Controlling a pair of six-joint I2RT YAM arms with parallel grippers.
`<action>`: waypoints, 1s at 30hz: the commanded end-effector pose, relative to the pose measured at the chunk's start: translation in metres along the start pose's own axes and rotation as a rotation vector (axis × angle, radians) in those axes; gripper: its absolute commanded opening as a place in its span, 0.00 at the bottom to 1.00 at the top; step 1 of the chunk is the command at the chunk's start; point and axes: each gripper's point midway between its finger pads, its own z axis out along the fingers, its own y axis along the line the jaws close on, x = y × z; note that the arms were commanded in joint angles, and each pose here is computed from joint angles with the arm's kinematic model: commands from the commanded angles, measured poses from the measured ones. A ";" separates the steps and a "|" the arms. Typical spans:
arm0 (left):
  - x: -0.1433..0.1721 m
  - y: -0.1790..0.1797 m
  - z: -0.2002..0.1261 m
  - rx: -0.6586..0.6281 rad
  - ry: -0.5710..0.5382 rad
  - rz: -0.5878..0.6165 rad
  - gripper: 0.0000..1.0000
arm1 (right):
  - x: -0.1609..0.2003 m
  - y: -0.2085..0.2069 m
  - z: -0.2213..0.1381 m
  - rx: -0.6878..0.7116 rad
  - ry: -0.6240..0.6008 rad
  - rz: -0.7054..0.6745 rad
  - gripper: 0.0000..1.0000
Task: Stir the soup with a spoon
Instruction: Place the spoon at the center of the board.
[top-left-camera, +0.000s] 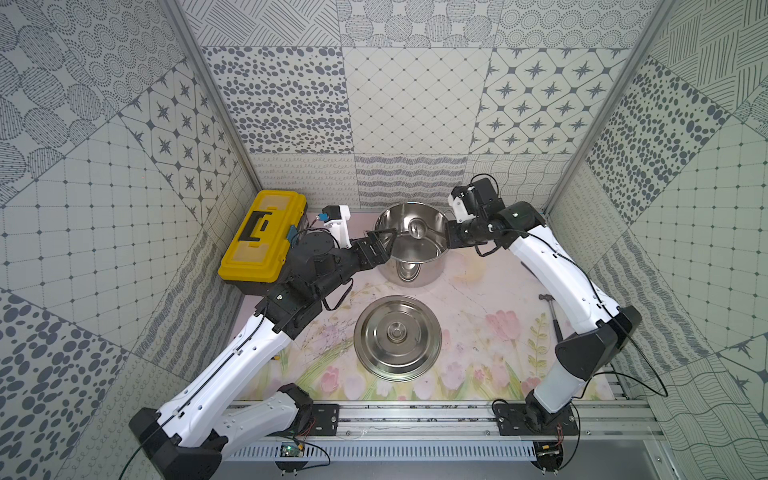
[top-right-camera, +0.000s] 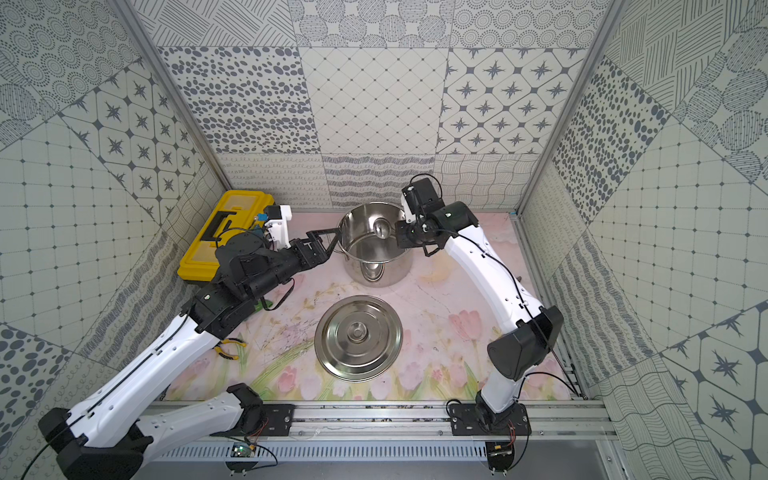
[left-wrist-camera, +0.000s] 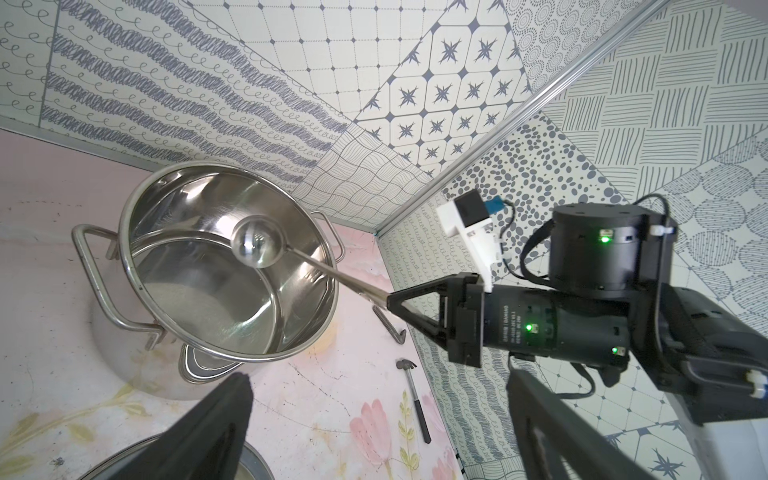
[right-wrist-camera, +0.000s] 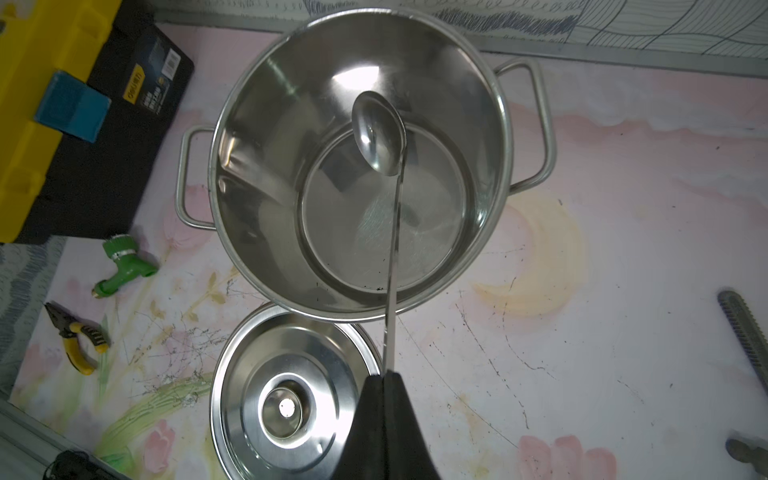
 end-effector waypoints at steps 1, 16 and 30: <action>-0.010 -0.009 -0.002 0.037 -0.033 0.019 1.00 | -0.018 0.001 -0.036 -0.114 -0.121 0.091 0.00; -0.005 -0.012 0.009 0.063 -0.007 0.009 1.00 | 0.015 -0.129 -0.055 -0.126 -0.336 0.620 0.00; -0.002 -0.003 -0.001 0.037 -0.017 -0.021 1.00 | 0.080 -0.178 0.051 -0.242 -0.458 1.114 0.00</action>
